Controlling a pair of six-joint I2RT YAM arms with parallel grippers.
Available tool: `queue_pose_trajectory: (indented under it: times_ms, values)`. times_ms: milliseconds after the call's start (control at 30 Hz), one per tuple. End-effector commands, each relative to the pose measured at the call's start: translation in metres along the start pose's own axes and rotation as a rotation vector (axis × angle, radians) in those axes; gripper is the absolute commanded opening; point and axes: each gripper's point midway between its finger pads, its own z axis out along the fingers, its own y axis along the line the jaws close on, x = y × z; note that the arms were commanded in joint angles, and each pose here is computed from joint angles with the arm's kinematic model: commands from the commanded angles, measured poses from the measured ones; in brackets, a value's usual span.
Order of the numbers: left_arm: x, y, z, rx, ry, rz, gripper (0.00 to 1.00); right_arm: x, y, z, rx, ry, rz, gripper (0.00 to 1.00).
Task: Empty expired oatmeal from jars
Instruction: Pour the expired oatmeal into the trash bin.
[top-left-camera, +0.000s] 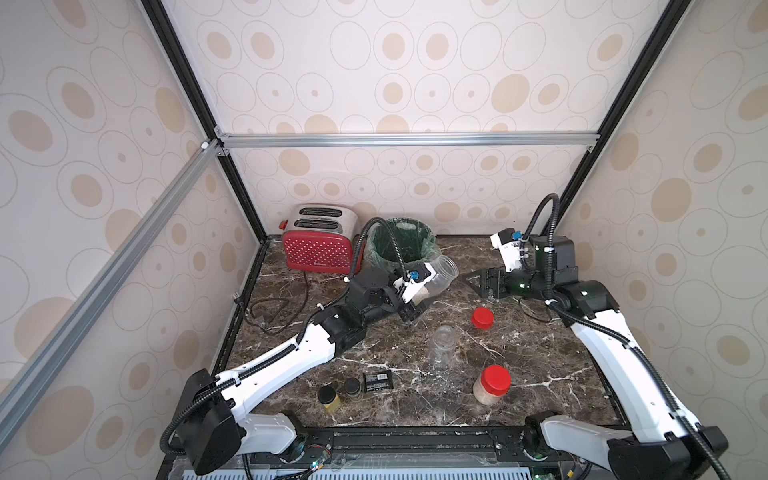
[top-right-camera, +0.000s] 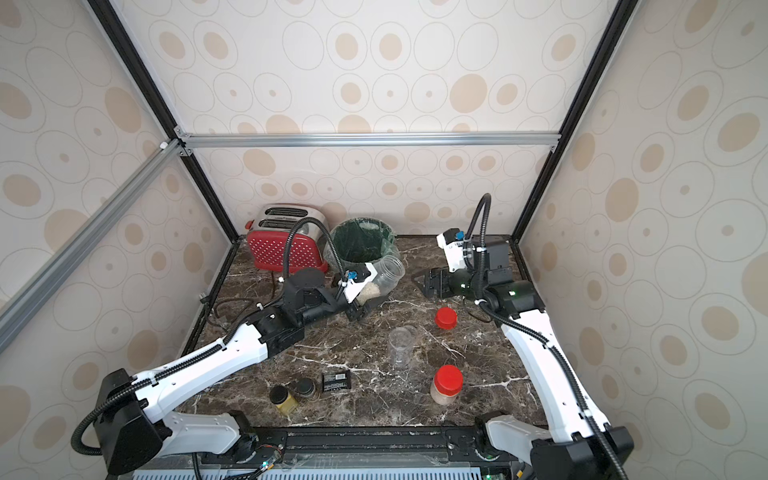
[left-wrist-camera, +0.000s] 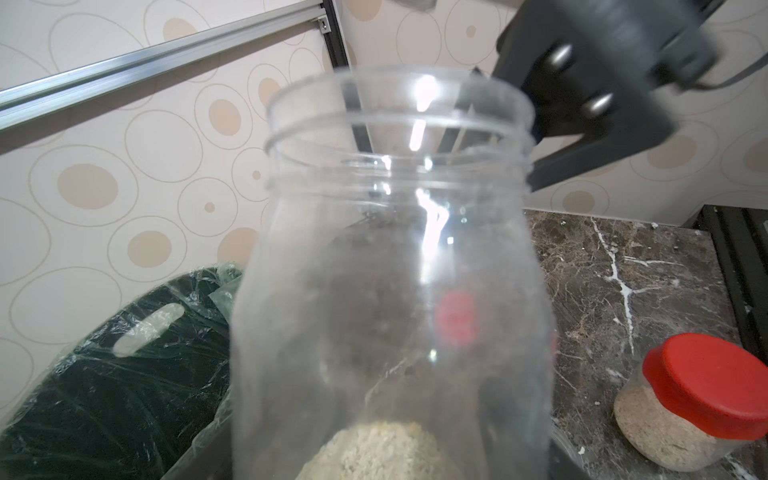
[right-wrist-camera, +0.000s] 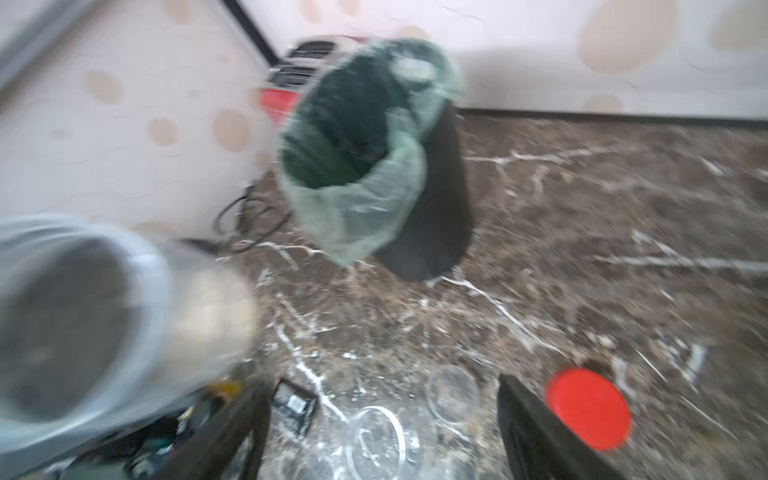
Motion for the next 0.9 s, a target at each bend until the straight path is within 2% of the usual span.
queue_pose_trajectory:
  times_ms: [0, 100, 233, 367, 500, 567, 767, 867]
  values:
    - [-0.015, 0.001, 0.001, 0.021, -0.022, 0.063, 0.66, 0.027, 0.052, 0.009, -0.252, 0.105, -0.114, 0.83]
    - [-0.018, 0.001, 0.002, 0.027, -0.028, 0.069, 0.66, 0.028, 0.069, 0.01, -0.327, 0.094, -0.162, 0.86]
    - [-0.019, -0.001, 0.001, 0.039, -0.025, 0.076, 0.66, 0.009, 0.074, 0.023, -0.353, 0.021, -0.138, 0.99]
    - [-0.019, -0.001, -0.001, 0.036, -0.031, 0.077, 0.67, -0.004, 0.076, 0.042, -0.366, -0.006, -0.09, 0.99]
    - [-0.019, 0.0, -0.002, 0.028, -0.035, 0.077, 0.68, -0.001, 0.082, 0.057, -0.385, 0.024, -0.092, 1.0]
    - [-0.019, 0.001, -0.002, 0.023, -0.036, 0.075, 0.68, 0.003, 0.085, 0.06, -0.394, 0.043, -0.097, 0.97]
    - [-0.018, 0.002, -0.001, 0.016, -0.034, 0.079, 0.72, 0.005, 0.086, 0.059, -0.389, 0.045, -0.081, 0.72]
    - [-0.017, 0.002, -0.001, 0.009, -0.037, 0.08, 0.8, 0.005, 0.084, 0.06, -0.381, 0.051, -0.056, 0.62]
